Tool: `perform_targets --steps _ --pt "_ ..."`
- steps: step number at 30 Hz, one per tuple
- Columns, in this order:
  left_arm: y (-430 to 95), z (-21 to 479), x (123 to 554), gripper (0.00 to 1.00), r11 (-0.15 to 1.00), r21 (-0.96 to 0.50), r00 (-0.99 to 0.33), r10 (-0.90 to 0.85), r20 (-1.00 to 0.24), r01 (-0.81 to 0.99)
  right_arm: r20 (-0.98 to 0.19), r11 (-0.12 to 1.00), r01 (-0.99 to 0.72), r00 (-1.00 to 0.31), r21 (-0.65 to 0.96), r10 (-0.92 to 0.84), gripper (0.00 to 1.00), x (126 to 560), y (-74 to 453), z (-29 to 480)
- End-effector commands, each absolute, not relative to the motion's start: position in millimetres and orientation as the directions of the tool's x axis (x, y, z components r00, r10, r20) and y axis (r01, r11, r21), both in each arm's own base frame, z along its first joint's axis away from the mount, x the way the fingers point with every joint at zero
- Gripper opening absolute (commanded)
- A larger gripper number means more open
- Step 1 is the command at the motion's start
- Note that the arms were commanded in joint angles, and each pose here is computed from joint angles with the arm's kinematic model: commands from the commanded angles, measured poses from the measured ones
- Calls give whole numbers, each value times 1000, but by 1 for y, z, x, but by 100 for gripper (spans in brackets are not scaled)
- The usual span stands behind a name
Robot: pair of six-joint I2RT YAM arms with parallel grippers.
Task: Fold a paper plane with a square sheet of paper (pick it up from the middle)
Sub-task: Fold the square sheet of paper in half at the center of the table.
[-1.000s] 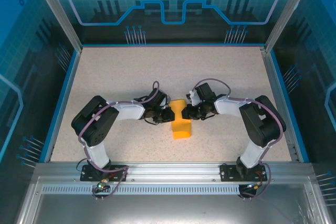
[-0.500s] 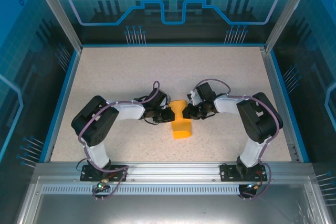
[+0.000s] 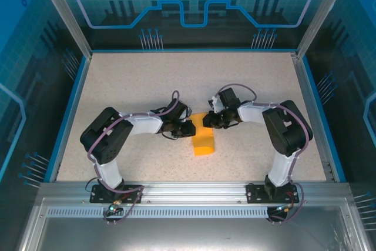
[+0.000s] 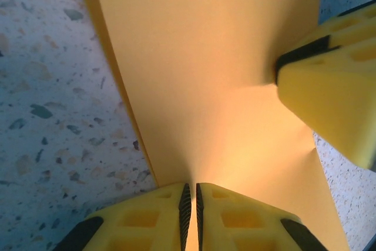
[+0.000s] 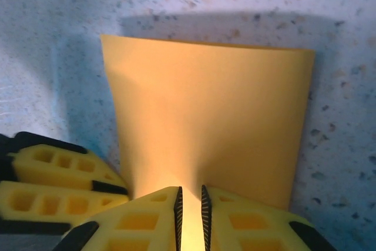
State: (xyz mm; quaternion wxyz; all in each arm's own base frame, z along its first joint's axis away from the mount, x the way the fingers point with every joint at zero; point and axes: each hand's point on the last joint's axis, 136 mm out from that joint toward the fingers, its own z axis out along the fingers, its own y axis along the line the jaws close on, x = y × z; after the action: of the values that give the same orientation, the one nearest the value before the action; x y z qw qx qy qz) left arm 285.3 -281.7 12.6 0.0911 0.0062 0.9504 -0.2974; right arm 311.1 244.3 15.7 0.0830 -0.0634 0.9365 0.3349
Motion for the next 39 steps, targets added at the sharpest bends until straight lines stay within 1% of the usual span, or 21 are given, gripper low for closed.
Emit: perform_targets --steps 1,8,14,21,26,33,39 --pt "-256 -17 267 16 895 -444 -993 -27 -115 27 -195 800 -154 -980 579 -47 19 319 228 6" --pt "-253 -18 264 16 898 -439 -993 -31 -111 21 -214 850 -133 -977 509 -24 19 328 203 0" --pt "-252 -18 264 16 899 -437 -993 -30 -110 21 -251 846 -116 -968 521 22 20 344 192 13" --pt "-253 -17 265 16 899 -438 -993 -28 -113 24 -297 780 -165 -954 603 28 20 350 220 45" --pt "-253 -16 265 16 899 -438 -993 -26 -112 25 -296 751 -178 -955 636 24 20 347 239 50" --pt "-253 -17 264 16 900 -436 -994 -23 -110 27 -270 753 -172 -963 635 7 20 351 249 33" --pt "-252 -16 264 16 900 -434 -994 -21 -110 29 -268 792 -158 -963 590 7 20 362 237 15"
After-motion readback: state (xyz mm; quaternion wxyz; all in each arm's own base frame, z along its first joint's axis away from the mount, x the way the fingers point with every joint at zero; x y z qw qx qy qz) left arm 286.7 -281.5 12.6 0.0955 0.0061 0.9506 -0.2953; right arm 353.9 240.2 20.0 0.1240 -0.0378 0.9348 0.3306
